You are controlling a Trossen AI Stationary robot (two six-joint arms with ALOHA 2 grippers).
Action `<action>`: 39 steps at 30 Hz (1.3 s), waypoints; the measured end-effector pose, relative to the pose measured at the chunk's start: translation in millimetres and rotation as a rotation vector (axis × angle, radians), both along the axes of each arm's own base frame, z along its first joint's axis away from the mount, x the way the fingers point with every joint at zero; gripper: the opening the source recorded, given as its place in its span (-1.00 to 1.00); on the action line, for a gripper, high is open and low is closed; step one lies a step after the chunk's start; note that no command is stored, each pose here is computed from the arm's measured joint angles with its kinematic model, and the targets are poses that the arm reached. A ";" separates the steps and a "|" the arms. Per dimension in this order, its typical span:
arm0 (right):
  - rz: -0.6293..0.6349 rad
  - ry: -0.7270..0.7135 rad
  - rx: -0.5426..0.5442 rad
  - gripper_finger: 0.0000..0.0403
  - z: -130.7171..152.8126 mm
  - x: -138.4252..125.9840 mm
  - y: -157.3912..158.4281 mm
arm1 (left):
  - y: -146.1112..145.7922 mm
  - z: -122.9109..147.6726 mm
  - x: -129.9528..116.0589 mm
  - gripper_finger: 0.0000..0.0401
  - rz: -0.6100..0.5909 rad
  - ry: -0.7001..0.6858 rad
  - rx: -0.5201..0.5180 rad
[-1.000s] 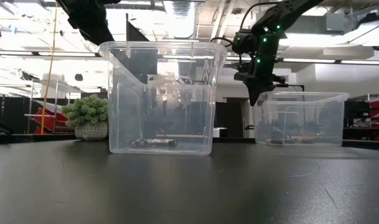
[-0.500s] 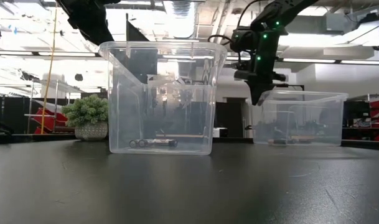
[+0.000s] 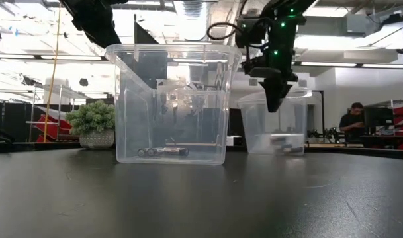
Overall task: Sort batteries
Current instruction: Move the top transparent bin on the right side of the bottom transparent bin
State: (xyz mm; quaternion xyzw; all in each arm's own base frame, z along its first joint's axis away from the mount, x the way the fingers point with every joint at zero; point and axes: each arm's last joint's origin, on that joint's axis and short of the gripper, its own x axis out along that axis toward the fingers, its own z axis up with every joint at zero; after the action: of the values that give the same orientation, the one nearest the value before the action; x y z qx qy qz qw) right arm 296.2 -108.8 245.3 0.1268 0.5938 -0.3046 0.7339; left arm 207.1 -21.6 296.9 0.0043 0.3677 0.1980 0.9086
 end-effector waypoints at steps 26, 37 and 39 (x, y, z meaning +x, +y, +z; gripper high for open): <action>0.270 -0.089 0.006 -0.71 41.9 -15.4 116.9 | 0.0 0.0 0.1 -0.55 0.003 -0.002 -0.003; 0.441 -0.091 0.020 -0.71 41.8 -22.6 171.3 | 0.0 0.0 0.1 -0.55 0.003 -0.002 -0.003; 0.468 -0.084 0.023 -0.71 39.9 -22.7 179.2 | 0.0 0.0 0.1 -0.55 0.003 -0.002 -0.003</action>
State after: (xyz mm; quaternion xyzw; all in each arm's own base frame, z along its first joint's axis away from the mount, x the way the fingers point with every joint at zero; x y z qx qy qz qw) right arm 273.5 70.4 285.2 0.0066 0.5791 -0.1140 0.8072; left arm 207.2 -21.6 296.9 0.0020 0.3671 0.1987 0.9087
